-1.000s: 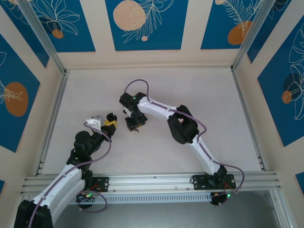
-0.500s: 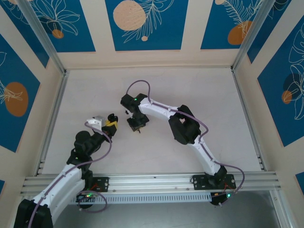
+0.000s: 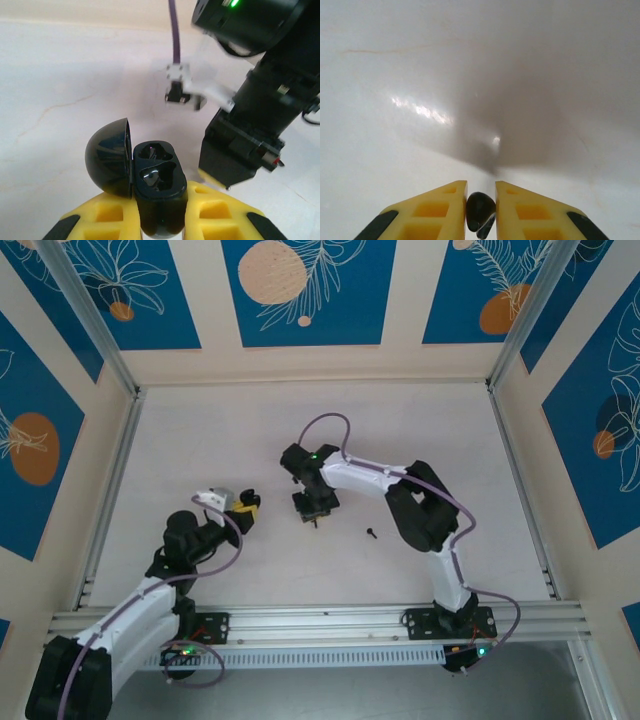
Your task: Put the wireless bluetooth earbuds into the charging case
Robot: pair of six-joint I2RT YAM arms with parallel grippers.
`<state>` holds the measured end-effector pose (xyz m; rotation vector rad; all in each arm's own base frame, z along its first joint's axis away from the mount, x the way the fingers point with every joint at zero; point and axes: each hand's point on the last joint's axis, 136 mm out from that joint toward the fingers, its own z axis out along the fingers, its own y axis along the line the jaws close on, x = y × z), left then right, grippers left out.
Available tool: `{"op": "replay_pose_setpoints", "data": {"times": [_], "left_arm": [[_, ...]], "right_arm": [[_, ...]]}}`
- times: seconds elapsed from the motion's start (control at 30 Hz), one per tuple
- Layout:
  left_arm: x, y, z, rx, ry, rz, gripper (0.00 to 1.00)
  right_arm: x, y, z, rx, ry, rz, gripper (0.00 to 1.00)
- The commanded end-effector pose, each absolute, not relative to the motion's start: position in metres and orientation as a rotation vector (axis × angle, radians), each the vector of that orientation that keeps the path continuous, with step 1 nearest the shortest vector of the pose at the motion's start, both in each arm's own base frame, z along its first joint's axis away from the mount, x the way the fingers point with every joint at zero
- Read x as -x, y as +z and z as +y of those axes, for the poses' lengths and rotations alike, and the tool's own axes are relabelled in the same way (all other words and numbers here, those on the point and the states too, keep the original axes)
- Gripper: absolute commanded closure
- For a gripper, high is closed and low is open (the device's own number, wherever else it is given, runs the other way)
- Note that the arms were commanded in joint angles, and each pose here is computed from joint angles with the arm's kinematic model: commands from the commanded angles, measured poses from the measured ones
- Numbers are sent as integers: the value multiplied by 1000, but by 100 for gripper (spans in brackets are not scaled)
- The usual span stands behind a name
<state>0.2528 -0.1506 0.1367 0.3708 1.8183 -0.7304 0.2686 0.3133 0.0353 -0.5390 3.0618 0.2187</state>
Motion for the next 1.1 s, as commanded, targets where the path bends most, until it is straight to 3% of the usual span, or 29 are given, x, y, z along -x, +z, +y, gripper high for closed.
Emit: {"op": "replay_pose_setpoints", "data": {"times": [0.0, 0.23, 0.63, 1.07], "left_arm": [[-250, 159, -169, -483, -804, 1708, 89], [-241, 151, -211, -688, -882, 1695, 90], [-221, 150, -277, -974, -975, 1531, 90], [-233, 172, -299, -909, -1075, 1425, 91]], "right_arm": [[-285, 65, 314, 363, 359, 2929, 80], [-294, 106, 293, 233, 552, 2719, 81], [-275, 186, 277, 379, 736, 2321, 81], [-249, 215, 291, 545, 818, 2117, 81]]}}
